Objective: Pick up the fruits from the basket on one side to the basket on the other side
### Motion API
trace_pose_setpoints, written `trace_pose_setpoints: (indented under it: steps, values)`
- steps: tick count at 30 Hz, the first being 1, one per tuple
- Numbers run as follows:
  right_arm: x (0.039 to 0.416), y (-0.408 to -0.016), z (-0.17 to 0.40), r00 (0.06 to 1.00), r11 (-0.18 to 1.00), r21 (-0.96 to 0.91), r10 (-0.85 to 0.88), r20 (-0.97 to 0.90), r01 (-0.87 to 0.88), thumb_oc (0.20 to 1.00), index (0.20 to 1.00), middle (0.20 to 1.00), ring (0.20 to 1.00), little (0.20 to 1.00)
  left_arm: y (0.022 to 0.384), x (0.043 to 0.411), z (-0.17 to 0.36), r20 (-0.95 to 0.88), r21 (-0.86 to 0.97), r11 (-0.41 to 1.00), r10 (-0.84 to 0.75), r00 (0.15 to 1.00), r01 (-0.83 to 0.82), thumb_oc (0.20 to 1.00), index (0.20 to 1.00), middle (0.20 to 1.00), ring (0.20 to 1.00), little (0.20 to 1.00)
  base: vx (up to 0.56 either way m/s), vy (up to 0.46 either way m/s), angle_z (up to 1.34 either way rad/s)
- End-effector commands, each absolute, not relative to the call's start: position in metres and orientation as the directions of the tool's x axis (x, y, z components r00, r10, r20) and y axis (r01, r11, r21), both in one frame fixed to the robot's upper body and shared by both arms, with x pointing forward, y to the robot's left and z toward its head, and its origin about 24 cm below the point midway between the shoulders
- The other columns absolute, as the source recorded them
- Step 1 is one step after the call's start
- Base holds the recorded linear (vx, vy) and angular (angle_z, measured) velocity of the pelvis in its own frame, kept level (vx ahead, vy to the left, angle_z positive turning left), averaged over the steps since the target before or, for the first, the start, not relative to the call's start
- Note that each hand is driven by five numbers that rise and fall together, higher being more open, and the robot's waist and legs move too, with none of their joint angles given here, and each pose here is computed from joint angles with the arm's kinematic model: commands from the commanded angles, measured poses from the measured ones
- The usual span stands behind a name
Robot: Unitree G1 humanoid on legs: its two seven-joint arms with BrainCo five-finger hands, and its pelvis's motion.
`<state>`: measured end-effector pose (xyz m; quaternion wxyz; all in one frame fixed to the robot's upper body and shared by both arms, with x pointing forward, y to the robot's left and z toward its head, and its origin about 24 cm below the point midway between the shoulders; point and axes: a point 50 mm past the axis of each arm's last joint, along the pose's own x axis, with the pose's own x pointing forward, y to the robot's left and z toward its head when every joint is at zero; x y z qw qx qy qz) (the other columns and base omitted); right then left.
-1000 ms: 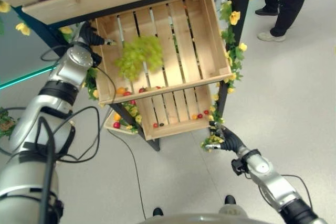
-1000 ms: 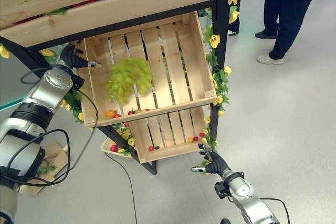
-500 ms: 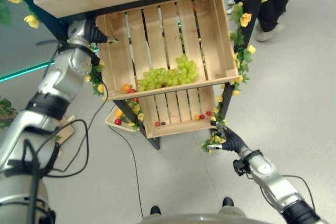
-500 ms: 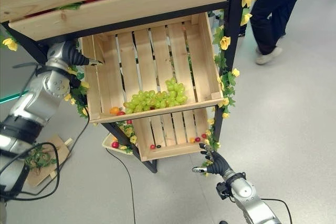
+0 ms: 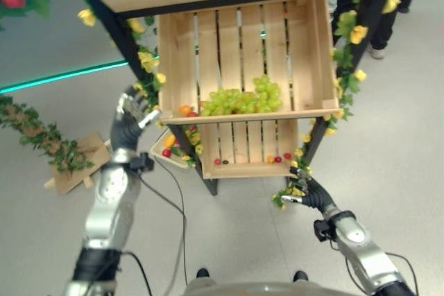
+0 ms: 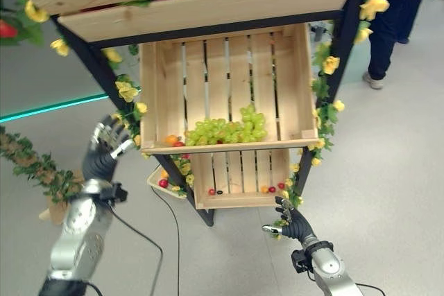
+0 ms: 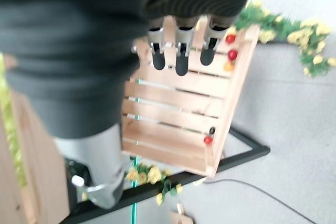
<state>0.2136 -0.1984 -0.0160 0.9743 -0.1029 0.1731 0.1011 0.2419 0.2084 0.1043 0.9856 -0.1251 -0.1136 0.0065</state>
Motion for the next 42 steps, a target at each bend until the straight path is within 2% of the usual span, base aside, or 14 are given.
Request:
trace_pose_setpoints:
  steps: [1, 5, 13, 19, 25, 33, 42]
  values:
    - [0.223, -0.195, 0.005, 0.950, 0.952, -0.184, 0.194, -0.245, -0.242, 1.000, 1.000, 1.000, 1.000, 1.000, 0.201, 0.244, 0.133, 0.362, -0.221, 0.964, -0.060, 0.930, 0.149, 1.000, 1.000, 1.000, 1.000, 1.000, -0.01, -0.010, 0.07]
    - [0.220, -0.197, 0.003, 0.949, 0.952, -0.188, 0.189, -0.254, -0.240, 1.000, 1.000, 1.000, 1.000, 1.000, 0.191, 0.228, 0.124, 0.340, -0.228, 0.949, -0.134, 0.931, 0.220, 1.000, 1.000, 1.000, 1.000, 1.000, 0.00, -0.003, 0.01]
    - [0.213, -0.210, 0.006, 0.967, 0.967, -0.203, 0.105, -0.231, -0.153, 1.000, 1.000, 1.000, 1.000, 1.000, 0.189, 0.210, 0.087, 0.186, -0.260, 0.949, -0.134, 0.973, 0.180, 1.000, 1.000, 1.000, 1.000, 1.000, -0.02, -0.006, -0.01]
    - [0.219, -0.222, 0.016, 0.985, 0.969, -0.241, 0.019, -0.171, -0.060, 1.000, 1.000, 1.000, 1.000, 1.000, 0.182, 0.217, 0.074, 0.141, -0.269, 0.949, -0.128, 0.982, 0.162, 1.000, 1.000, 1.000, 1.000, 1.000, -0.03, 0.053, -0.11]
    - [0.224, -0.235, 0.038, 0.996, 0.972, -0.232, -0.055, -0.068, 0.038, 1.000, 1.000, 1.000, 1.000, 1.000, 0.183, 0.227, 0.076, 0.155, -0.246, 0.960, -0.095, 0.983, 0.132, 1.000, 1.000, 1.000, 1.000, 1.000, -0.02, 0.168, -1.07]
    - [0.208, -0.246, 0.035, 0.985, 0.978, -0.149, -0.159, -0.071, 0.147, 1.000, 1.000, 1.000, 1.000, 1.000, 0.177, 0.236, 0.071, 0.108, -0.168, 0.970, -0.162, 0.981, 0.178, 1.000, 1.000, 1.000, 1.000, 1.000, -0.11, 0.176, -0.56]
    - [0.203, -0.248, 0.029, 0.969, 0.965, -0.132, -0.236, -0.071, 0.226, 1.000, 1.000, 1.000, 1.000, 1.000, 0.187, 0.243, 0.071, 0.105, -0.125, 0.986, -0.100, 0.990, 0.113, 1.000, 1.000, 1.000, 1.000, 1.000, -0.19, 0.093, -1.38]
